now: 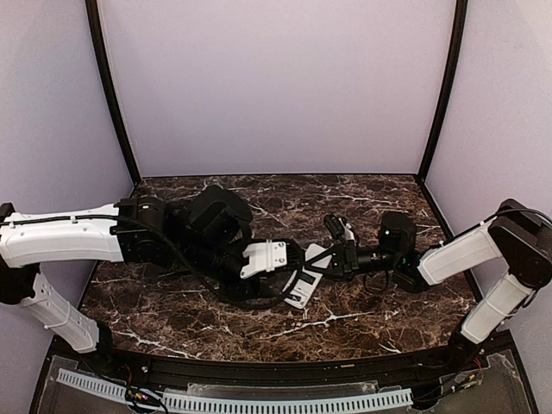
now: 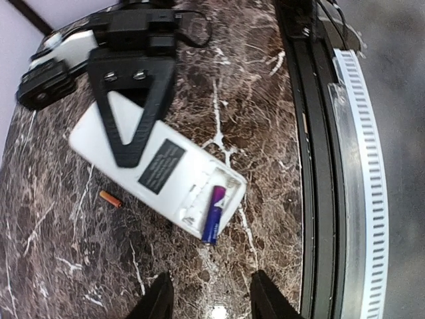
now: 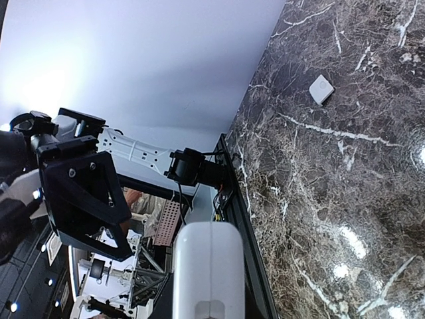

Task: Load the batteries into the remote control
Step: Pick up the battery from the battery compartment.

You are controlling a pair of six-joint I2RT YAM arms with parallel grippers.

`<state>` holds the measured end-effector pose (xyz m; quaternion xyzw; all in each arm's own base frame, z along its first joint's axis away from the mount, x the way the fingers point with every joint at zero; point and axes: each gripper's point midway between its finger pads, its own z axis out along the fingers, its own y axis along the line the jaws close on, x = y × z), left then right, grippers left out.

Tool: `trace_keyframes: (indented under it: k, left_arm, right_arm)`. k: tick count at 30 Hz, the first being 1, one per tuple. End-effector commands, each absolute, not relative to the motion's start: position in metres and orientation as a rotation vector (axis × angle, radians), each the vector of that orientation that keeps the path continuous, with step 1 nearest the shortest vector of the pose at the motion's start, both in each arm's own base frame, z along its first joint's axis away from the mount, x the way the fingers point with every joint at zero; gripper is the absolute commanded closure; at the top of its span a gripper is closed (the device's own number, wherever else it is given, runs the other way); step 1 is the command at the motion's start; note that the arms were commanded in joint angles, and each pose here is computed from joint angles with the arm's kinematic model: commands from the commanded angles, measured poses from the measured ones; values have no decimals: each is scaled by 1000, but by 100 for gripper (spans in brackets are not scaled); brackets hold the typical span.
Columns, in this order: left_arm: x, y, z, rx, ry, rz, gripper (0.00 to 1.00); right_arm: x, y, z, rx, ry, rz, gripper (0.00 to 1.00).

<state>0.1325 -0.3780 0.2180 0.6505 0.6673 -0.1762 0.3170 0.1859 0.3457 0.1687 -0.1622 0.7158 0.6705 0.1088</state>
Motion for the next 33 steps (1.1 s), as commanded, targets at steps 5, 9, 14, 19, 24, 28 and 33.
trace_keyframes:
  k: [5,9,14,19,24,28,33]
  left_arm:
    - [107,-380,188,2066,1535,-264,69]
    - [105,-384,188,2084,1497,-258,71]
    - [109,-385,187,2081,1489,-228,69]
    - [113,-386,184,2081,1490,-197,69]
    - [112,-386,181,2098,1487,-196,71]
    - [112,-385,179,2110,1485,-196,74]
    - [111,-385,175,2122,1490,-192,77]
  right_arm:
    - [173,356,181,-581,2090,1999,100]
    - [170,359,181,-595,2090,2006,100]
    - [166,364,181,-607,2089,2017,100]
    - [162,367,181,-610,2085,2034,100]
    - [160,368,181,-610,2084,2037,100]
    - [160,369,182,-610,2083,2039,100]
    - [159,370,183,-614,2077,2043,100]
